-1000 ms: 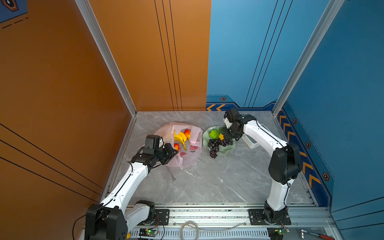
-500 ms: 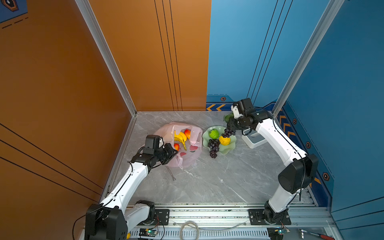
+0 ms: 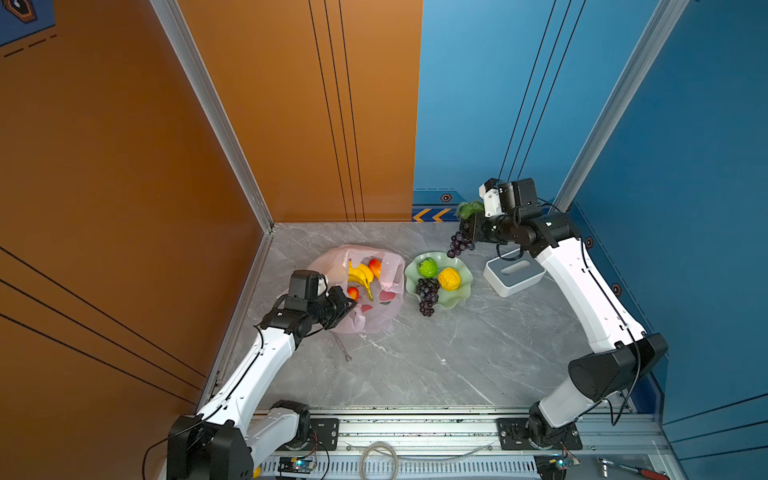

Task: Place the fruits into the plastic bag
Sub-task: 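Grasp the purple grapes by the stem with the right gripper and lift, then carry the grapes into the pink bag opening held by the left gripper, then lower the grapes into the bag and open the right gripper, then withdraw the right gripper from the bag back over the plate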

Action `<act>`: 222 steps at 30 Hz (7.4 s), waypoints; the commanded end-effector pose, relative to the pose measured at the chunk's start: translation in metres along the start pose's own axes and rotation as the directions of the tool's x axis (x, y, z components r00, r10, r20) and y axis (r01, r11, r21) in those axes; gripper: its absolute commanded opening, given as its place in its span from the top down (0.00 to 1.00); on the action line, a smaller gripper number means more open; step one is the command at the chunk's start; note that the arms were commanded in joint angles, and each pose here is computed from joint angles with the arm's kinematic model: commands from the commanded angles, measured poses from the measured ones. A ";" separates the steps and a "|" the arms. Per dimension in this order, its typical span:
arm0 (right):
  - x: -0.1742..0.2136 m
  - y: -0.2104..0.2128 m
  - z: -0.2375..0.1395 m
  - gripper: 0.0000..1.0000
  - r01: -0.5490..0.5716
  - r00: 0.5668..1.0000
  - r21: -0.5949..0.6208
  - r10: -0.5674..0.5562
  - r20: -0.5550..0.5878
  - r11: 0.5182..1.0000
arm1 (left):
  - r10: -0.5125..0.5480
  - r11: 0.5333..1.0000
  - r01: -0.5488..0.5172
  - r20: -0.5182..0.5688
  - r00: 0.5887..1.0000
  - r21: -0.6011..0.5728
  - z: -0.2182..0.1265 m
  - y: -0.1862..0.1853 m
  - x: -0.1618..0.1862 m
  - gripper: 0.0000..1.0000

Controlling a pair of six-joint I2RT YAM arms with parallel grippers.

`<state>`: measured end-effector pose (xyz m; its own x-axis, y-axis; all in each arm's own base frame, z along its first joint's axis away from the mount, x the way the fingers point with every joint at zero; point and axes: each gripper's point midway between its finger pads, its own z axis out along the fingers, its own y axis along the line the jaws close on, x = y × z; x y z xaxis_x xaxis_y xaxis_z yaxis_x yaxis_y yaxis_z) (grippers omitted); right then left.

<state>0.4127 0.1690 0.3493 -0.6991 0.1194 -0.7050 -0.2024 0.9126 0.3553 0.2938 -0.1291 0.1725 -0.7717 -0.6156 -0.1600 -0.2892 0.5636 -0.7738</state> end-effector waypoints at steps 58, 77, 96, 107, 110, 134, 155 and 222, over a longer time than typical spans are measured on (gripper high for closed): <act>0.090 0.188 0.037 0.69 -0.262 0.959 -0.494 0.168 -0.226 0.829 | 0.013 1.000 -0.014 0.034 0.999 0.027 -0.007 -0.015 0.016 1.00; 0.153 0.214 0.083 0.70 -0.281 0.929 -0.471 0.114 -0.352 0.836 | 0.010 0.999 -0.011 0.033 0.999 0.032 -0.009 -0.013 0.017 1.00; 0.209 0.236 0.121 0.70 -0.324 0.879 -0.454 0.086 -0.469 0.830 | 0.006 0.998 -0.009 0.041 0.999 0.062 -0.014 -0.024 0.010 1.00; 0.227 0.266 0.149 0.71 -0.425 0.827 -0.469 0.121 -0.549 0.774 | 0.017 0.996 -0.020 0.041 0.999 0.085 -0.018 -0.035 0.008 1.00; 0.226 0.277 0.154 0.71 -0.449 0.817 -0.478 0.130 -0.562 0.755 | 0.022 0.996 -0.025 0.041 0.999 0.089 -0.019 -0.037 0.008 1.00; 0.186 0.272 0.246 0.72 -0.559 0.810 -0.465 0.332 -0.483 0.686 | 0.074 0.987 -0.077 0.025 0.997 0.144 -0.028 -0.056 0.021 1.00; 0.212 0.279 0.283 0.00 -0.574 0.791 -0.452 0.321 -0.520 0.683 | 0.051 0.990 -0.052 0.015 0.999 0.129 -0.030 -0.050 0.022 1.00; 0.136 0.112 0.071 0.00 0.331 0.921 0.183 -0.275 -0.274 0.926 | -0.071 0.983 0.052 0.098 0.993 0.179 -0.036 -0.029 -0.005 1.00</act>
<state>0.3480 0.3459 0.2212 -0.7749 -0.2985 -0.5571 -0.3549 0.9349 -0.0073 0.2860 -0.1234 0.2219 -0.6954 -0.7010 -0.1582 -0.2164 0.4141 -0.8841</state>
